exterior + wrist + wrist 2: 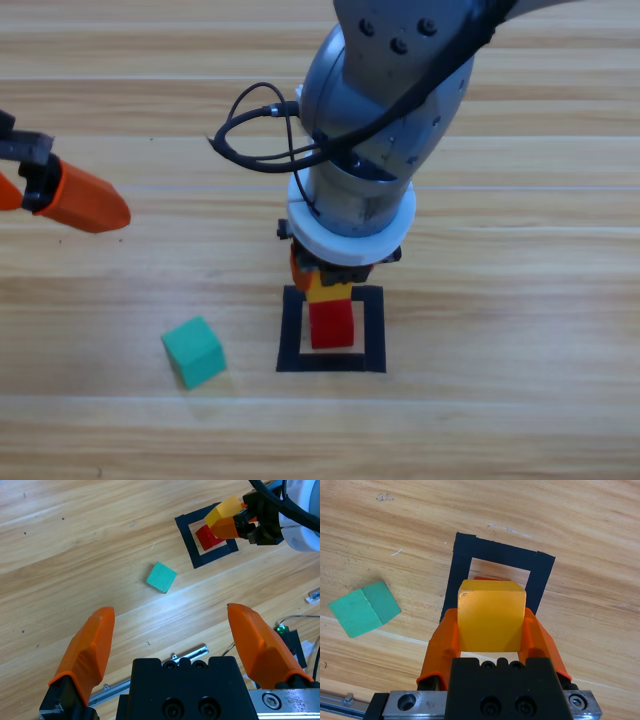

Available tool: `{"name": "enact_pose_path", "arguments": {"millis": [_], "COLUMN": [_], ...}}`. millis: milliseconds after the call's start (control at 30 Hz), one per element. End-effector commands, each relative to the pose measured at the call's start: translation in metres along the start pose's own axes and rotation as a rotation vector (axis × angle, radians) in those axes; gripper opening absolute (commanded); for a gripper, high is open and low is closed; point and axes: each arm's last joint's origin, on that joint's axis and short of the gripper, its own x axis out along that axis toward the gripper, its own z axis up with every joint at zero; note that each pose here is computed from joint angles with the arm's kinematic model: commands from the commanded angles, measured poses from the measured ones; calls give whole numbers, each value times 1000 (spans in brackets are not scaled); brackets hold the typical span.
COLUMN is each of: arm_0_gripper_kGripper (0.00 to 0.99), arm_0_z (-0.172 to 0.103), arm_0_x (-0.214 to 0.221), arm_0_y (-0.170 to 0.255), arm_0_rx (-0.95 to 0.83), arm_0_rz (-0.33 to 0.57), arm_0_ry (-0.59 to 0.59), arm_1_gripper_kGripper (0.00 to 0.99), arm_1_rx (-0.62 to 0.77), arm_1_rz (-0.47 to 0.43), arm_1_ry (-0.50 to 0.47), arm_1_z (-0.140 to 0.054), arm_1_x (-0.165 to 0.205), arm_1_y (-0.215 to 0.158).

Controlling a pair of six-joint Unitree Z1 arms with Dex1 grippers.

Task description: Stack the blocks in the rectangular block: red at the bottom, yellow in the middle, green on top

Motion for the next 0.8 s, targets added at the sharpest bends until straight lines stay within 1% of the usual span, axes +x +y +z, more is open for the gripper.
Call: {"name": "enact_pose_path", "arguments": {"millis": [33,467,800], "arm_0_gripper_kGripper": [963,963,962], "arm_0_z": [-5,-6,-7], "arm_0_x": [7,12,12], "arm_0_y": [5,5,6], "arm_0_rx": [-12,-12,-17], "arm_0_rz": [8,8,11], "arm_0_ry": [7,7,9], "arm_1_gripper_kGripper": [75,75,77], "arm_1_rx": [-31,-34,-34], "arm_1_rz": [-93,-97,-111], "arm_1_ry": [71,77,81], "arm_1_z": [-20,-28,-29], "arm_1_x": [38,37,43], "arm_1_y": [6,9,9]}}
